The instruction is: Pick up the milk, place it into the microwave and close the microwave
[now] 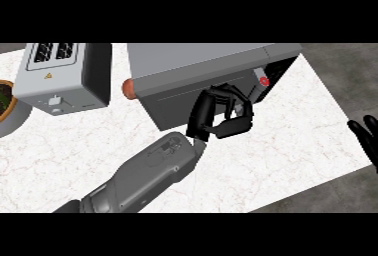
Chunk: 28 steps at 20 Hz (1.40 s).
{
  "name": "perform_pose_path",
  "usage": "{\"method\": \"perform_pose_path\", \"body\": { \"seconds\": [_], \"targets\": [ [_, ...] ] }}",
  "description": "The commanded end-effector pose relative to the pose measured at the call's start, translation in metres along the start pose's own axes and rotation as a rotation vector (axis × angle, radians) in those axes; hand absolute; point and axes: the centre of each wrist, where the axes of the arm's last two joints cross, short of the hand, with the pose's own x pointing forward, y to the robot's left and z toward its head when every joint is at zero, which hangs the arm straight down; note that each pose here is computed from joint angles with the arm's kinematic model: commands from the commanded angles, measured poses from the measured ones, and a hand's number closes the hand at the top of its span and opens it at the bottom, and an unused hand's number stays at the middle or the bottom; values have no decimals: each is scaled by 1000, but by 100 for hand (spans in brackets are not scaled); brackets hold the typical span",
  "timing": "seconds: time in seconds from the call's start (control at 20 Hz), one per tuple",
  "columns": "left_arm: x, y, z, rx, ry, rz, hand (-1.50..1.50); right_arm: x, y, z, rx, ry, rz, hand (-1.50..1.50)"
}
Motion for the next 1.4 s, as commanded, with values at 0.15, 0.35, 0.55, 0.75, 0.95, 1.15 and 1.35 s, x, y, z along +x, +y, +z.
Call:
{"method": "perform_pose_path", "body": {
  "seconds": [0.15, 0.35, 0.55, 0.75, 0.95, 1.15, 1.35],
  "targets": [
    [7, 9, -21, 60, -40, 16, 150, 10, -4, -6, 26, -8, 0, -150],
    [10, 8, -24, 51, -69, 21, 150, 15, -5, -12, 36, -30, -3, -150],
    [1, 13, -21, 82, -56, 29, 150, 20, -6, -13, 41, -40, -13, -150],
    [-1, 13, -20, 82, -67, 38, 150, 25, -8, -16, 49, -38, 0, -150],
    [-3, 15, -21, 86, -84, 36, 150, 28, -14, -17, 38, -34, 2, -150],
    [-4, 14, -20, 90, -93, 40, 150, 30, -13, -18, 38, -41, -17, -150],
    [-1, 13, -22, 100, -106, 46, 150, 36, -18, -21, 47, -31, 6, -150]
  ]
}}
